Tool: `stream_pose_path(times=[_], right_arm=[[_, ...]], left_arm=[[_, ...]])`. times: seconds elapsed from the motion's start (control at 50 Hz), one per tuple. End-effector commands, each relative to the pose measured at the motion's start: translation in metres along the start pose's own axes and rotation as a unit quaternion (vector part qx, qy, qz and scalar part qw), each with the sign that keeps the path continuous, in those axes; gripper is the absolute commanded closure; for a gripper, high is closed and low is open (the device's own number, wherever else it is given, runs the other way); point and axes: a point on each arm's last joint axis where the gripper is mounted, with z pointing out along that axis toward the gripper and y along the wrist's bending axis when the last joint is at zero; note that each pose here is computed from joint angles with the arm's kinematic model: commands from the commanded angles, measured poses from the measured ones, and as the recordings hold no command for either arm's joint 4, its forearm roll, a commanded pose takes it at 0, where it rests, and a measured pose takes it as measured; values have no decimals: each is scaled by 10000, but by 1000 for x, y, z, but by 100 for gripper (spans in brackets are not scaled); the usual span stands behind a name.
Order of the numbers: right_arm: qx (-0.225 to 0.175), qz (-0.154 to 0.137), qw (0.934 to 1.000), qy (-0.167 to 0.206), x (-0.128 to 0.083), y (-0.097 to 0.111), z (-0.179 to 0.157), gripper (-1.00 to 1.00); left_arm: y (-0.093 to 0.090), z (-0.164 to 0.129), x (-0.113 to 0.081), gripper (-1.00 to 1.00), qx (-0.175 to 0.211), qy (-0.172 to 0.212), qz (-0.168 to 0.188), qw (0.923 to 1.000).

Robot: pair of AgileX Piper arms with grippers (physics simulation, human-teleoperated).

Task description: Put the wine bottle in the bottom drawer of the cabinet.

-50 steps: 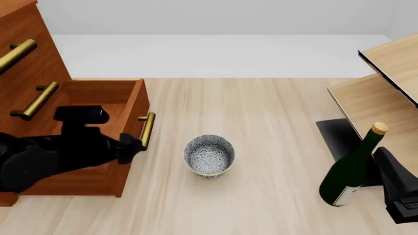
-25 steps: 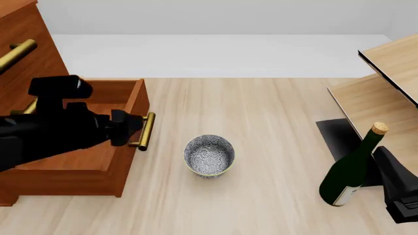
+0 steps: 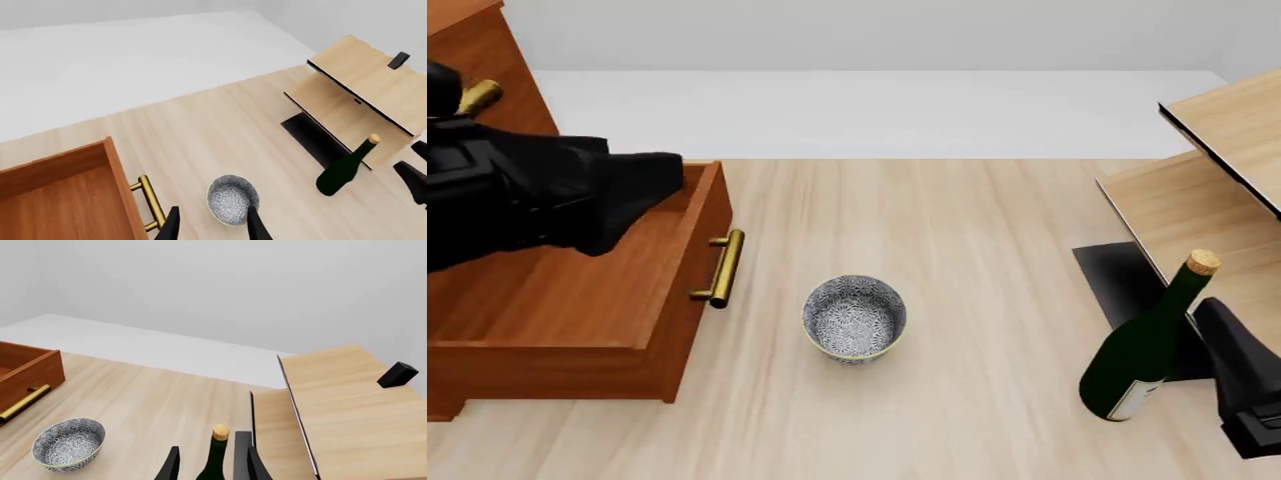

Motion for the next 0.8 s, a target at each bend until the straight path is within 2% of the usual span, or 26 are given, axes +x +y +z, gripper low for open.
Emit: stream_pose_path(times=[0.02,0.1,0.14,0.24,0.32,0.42,0.5,0.58,0.8], right_arm=[[15,-25,10000,-22,-3,0,0,-100],[52,-24,10000,-40,-5,-1,-1,-100],[65,-35,10000,-40,-6,-1,-1,-100],[158,-66,9998,-41,-11,-3,-3,-100],[281,-106,9995,-42,-21,-5,-5,-100],[360,-123,9993,-67,-37,-8,-10,-100],[391,-151,9991,-94,-47,-9,-14,-100],[386,-246,9989,-55,-51,-9,-15,-100],[575,-205,9981,12,-66,-11,-23,-100]], left_arm=[[-11,-30,-15,-100,416,-755,419,9954],[-13,-34,-9,-100,539,-1041,609,9912],[-18,-30,-5,-100,734,-1080,700,9890],[-22,-18,3,-100,845,-1074,869,9868],[-30,-14,2,-100,1126,-1144,685,9846],[-36,0,8,-100,1236,-1111,853,9824],[-36,4,6,-100,1220,-1147,575,9842],[-41,10,7,-100,1303,-1179,689,9820],[-54,34,9,-100,1472,-1170,927,9778]])
